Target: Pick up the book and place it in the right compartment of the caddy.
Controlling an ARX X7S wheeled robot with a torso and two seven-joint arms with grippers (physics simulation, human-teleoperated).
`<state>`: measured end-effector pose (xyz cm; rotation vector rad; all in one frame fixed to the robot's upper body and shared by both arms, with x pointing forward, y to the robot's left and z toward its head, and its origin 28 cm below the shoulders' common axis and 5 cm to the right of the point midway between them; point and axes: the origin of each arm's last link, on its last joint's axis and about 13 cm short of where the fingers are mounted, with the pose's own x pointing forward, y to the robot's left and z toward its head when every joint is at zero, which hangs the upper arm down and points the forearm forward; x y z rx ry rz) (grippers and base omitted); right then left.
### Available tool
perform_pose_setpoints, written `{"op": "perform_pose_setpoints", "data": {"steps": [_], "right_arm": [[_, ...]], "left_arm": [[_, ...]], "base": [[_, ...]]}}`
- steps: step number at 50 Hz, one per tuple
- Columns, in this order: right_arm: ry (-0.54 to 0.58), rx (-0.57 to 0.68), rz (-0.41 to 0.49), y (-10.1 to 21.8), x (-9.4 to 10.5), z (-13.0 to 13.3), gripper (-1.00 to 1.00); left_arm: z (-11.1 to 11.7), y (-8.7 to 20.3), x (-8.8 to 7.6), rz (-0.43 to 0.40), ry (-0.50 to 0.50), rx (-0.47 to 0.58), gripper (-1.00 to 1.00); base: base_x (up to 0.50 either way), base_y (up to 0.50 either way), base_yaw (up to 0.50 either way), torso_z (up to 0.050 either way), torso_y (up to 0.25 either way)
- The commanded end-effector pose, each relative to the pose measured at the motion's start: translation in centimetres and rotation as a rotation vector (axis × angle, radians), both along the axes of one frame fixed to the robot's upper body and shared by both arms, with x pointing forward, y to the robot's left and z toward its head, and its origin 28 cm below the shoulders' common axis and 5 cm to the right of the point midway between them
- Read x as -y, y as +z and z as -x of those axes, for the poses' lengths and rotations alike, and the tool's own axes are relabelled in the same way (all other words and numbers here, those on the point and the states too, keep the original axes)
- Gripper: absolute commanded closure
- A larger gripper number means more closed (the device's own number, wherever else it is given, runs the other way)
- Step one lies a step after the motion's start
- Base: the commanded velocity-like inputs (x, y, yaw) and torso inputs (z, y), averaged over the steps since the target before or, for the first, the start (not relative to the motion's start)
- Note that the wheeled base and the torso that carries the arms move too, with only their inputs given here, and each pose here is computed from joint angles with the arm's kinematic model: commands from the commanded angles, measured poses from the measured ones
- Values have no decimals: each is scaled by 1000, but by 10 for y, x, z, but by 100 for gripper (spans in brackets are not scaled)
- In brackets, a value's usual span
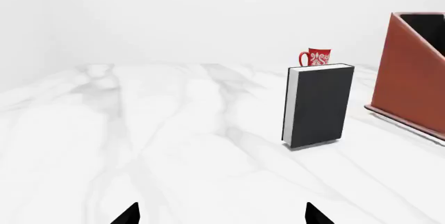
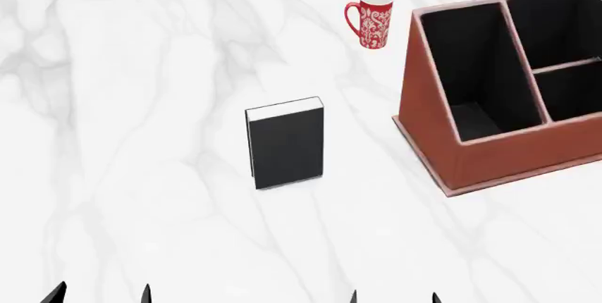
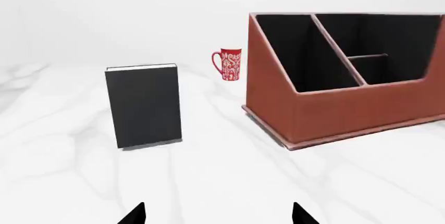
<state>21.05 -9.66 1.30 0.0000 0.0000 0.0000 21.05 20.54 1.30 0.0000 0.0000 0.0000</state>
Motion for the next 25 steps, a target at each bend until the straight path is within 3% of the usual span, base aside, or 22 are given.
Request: {"op": "perform_pose_setpoints", "data": {"steps": [1,16,25], "right_arm": [[3,4,3,0,0,0,-100],[32,-15,8,-2,-2,2,-100],[28,-19,22,-3,-2,2,-100]], "left_arm": [[0,0,-1,-4,2,-4,-100],[0,-2,0,-8,-7,-7,-100],[0,-2,0,-11,-5,-8,-100]], "base": [[0,0,0,0,0],[0,0,0,0,0],[0,-452,0,0,0]]}}
